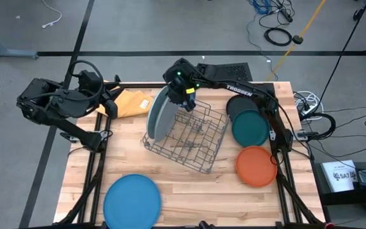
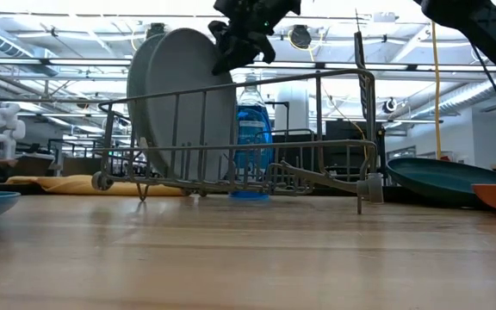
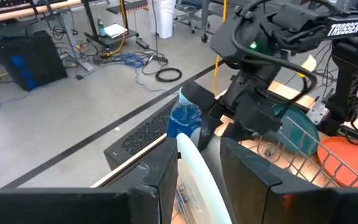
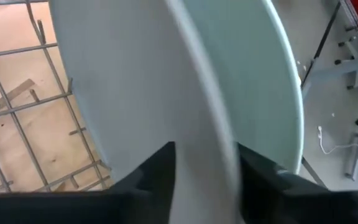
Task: Sort dishes
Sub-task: Put the gray plate into the dish rack, then put the blue plate into the dish rack
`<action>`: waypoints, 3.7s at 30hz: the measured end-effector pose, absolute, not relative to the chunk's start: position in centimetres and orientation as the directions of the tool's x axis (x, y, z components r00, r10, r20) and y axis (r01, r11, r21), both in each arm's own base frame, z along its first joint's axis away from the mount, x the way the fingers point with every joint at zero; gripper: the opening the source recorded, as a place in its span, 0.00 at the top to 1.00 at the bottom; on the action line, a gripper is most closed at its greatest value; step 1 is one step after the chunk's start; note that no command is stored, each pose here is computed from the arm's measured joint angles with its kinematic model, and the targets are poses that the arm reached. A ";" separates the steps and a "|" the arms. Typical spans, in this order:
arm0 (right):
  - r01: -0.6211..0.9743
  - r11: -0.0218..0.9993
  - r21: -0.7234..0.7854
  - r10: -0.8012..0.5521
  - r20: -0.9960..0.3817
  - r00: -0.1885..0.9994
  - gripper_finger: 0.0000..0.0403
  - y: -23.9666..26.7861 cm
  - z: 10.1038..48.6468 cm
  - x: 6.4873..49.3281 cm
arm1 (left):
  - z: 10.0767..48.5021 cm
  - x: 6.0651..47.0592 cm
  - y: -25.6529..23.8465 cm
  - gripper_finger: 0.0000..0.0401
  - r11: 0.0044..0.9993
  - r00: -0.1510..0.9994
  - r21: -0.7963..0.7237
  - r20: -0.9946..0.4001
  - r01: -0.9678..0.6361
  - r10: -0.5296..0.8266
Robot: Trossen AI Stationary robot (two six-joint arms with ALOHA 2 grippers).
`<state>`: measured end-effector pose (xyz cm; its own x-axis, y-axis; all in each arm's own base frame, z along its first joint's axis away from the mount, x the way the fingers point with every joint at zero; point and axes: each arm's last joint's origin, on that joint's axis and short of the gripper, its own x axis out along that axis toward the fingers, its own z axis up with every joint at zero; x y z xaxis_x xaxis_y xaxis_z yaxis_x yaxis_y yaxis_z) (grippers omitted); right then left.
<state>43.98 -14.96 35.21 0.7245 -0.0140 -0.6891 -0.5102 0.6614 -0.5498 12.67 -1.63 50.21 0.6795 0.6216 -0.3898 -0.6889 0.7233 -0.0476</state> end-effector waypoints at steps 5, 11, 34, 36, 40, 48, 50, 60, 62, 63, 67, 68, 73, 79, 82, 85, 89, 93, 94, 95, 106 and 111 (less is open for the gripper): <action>-0.503 0.635 -0.586 -0.072 -0.693 0.717 0.44 -13.7 35.6 44.2 | 50.2 12.8 -1.7 0.69 0.723 0.678 -0.044 -0.392 -0.689 0.622; -0.506 0.562 -0.654 -0.155 -0.685 0.712 0.33 -11.5 36.8 44.0 | 50.1 13.0 -1.7 0.69 0.723 0.674 -0.035 -0.397 -0.690 0.623; -0.609 0.654 -0.449 0.173 -0.695 0.698 0.35 3.1 41.7 39.9 | 45.5 15.5 -2.5 0.69 0.708 0.585 0.104 -0.489 -0.698 0.648; -0.641 0.639 -0.426 0.202 -0.711 0.674 0.35 4.9 40.9 40.4 | 44.8 15.8 -2.7 0.69 0.704 0.572 0.100 -0.508 -0.704 0.644; -0.681 0.613 -0.401 0.251 -0.719 0.649 0.35 8.2 39.6 41.2 | 43.6 16.5 -3.0 0.69 0.718 0.574 0.078 -0.545 -0.692 0.612; -0.673 0.636 -0.377 0.250 -0.725 0.642 0.36 13.7 35.1 44.1 | 43.6 17.4 -4.0 0.69 0.773 0.652 0.021 -0.523 -0.634 0.548; -0.675 0.625 -0.392 0.221 -0.740 0.635 0.36 15.3 33.2 45.0 | 43.8 17.6 -4.4 0.69 0.793 0.677 0.019 -0.510 -0.608 0.531; -0.731 0.552 -0.402 0.246 -0.759 0.603 0.36 22.1 23.6 48.1 | 44.3 17.8 -5.7 0.69 0.853 0.753 -0.018 -0.479 -0.521 0.450; -0.732 0.539 -0.418 0.264 -0.741 0.617 0.38 23.2 22.0 48.7 | 44.3 17.8 -5.9 0.69 0.861 0.759 -0.023 -0.485 -0.507 0.434; -0.734 0.530 -0.424 0.274 -0.734 0.622 0.39 23.7 21.2 48.9 | 44.3 17.7 -6.0 0.69 0.865 0.762 -0.026 -0.487 -0.500 0.426; -0.743 0.488 -0.458 0.298 -0.713 0.635 0.45 25.1 18.6 49.6 | 44.3 17.6 -6.4 0.69 0.872 0.772 -0.045 -0.488 -0.487 0.406; -0.741 0.485 -0.465 0.304 -0.704 0.642 0.46 25.4 18.2 49.7 | 44.3 17.6 -6.5 0.69 0.874 0.775 -0.049 -0.488 -0.484 0.401; -0.750 0.508 -0.424 0.347 -0.696 0.629 0.51 25.9 16.7 50.1 | 44.3 17.4 -7.0 0.69 0.881 0.786 -0.077 -0.493 -0.466 0.373; -0.748 0.522 -0.409 0.356 -0.692 0.628 0.53 25.9 16.2 50.3 | 44.3 17.2 -7.4 0.69 0.884 0.795 -0.100 -0.493 -0.457 0.355; -0.745 0.532 -0.403 0.353 -0.694 0.628 0.53 25.6 16.2 50.4 | 44.4 17.2 -7.4 0.69 0.884 0.798 -0.107 -0.489 -0.455 0.351; -0.749 0.547 -0.375 0.370 -0.694 0.617 0.53 25.2 16.1 50.6 | 44.5 17.3 -7.5 0.69 0.883 0.806 -0.121 -0.479 -0.453 0.347; -0.749 0.533 -0.394 0.341 -0.710 0.616 0.53 25.0 15.5 50.5 | 44.5 17.3 -7.5 0.69 0.884 0.806 -0.122 -0.479 -0.452 0.347; -0.747 0.529 -0.402 0.340 -0.706 0.621 0.53 25.0 15.3 50.7 | 44.5 17.3 -7.5 0.69 0.883 0.806 -0.121 -0.479 -0.453 0.347; -0.747 0.521 -0.413 0.337 -0.705 0.625 0.53 24.9 15.2 50.8 | 44.5 17.3 -7.5 0.69 0.884 0.806 -0.120 -0.479 -0.453 0.348; -0.752 0.506 -0.422 0.326 -0.714 0.620 0.53 24.8 14.8 50.8 | 44.5 17.3 -7.5 0.69 0.883 0.806 -0.120 -0.480 -0.453 0.348; -0.746 0.435 -0.504 0.263 -0.721 0.641 0.62 24.8 12.2 51.3 | 44.4 17.3 -7.5 0.69 0.887 0.804 -0.109 -0.482 -0.449 0.348; -0.758 0.427 -0.493 0.259 -0.736 0.625 0.81 24.9 12.0 51.1 | 44.4 17.3 -7.5 0.69 0.887 0.803 -0.104 -0.480 -0.451 0.352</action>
